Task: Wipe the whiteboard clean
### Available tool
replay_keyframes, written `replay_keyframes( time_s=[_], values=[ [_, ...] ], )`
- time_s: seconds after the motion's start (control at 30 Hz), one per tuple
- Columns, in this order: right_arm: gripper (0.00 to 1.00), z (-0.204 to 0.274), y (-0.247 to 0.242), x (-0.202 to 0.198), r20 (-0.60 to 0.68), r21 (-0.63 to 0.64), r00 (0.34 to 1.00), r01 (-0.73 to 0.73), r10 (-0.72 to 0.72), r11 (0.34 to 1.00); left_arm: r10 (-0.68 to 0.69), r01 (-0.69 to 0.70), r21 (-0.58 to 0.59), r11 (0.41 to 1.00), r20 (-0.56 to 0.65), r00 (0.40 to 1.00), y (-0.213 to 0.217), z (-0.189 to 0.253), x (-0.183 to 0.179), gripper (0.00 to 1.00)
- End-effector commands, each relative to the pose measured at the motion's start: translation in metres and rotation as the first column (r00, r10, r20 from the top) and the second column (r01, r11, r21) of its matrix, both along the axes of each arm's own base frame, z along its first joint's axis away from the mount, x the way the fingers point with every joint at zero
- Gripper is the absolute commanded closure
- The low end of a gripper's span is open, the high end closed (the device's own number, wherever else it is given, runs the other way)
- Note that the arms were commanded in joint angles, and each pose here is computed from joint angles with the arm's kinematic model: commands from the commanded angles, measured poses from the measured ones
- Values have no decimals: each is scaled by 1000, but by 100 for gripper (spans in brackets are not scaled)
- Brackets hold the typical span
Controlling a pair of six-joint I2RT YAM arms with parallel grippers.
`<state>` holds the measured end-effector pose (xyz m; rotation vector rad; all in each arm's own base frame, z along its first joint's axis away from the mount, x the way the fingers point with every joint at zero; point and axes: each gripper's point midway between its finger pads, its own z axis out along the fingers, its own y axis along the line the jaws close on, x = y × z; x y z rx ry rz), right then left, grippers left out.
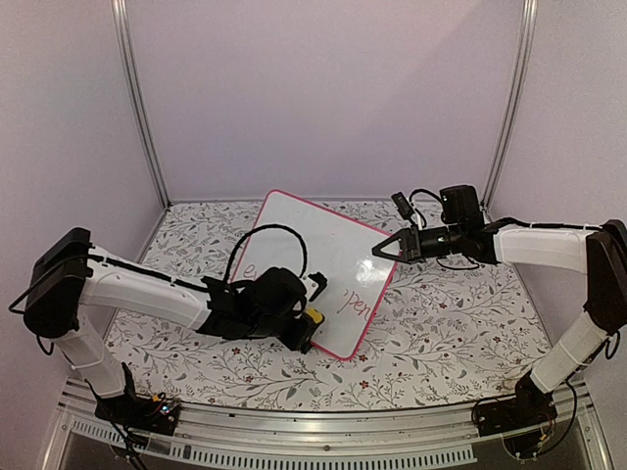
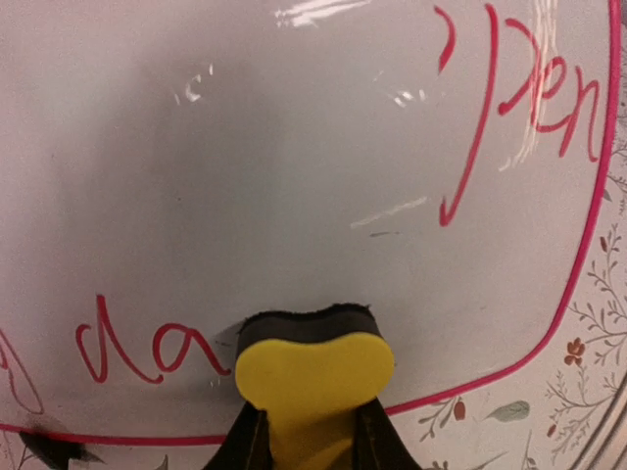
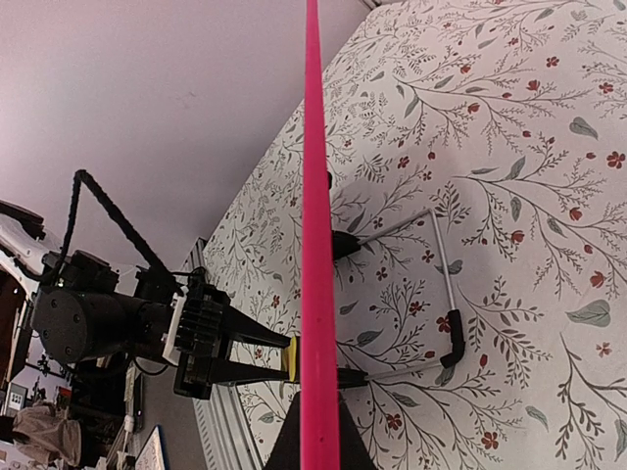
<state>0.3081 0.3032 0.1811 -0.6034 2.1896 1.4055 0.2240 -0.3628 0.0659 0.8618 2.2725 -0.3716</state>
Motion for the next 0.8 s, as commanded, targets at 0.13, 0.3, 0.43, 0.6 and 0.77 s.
replay_keyframes(
  time_s=[0.13, 0.3, 0.43, 0.6, 0.77],
  values=[
    [100, -80, 1, -52, -226, -167, 972, -106, 67, 980, 74, -54, 180, 982, -102, 992, 53, -44, -4, 100],
    [100, -80, 2, -51, -227, -163, 972, -107, 68, 981, 27, -16, 134, 991, -80, 996, 20, -31, 10, 100],
    [100, -80, 1, -52, -227, -165, 972, -106, 67, 981, -25, 30, 104, 994, -48, 999, -10, -17, 20, 100],
    [100, -80, 1, -52, -224, -165, 972, -104, 66, 981, -72, 72, 65, 995, -12, 997, -38, -1, 29, 100],
    [100, -84, 1, -52, -226, -168, 972, -104, 64, 980, -95, 95, 47, 994, 2, 995, -51, 6, 33, 100]
  ],
)
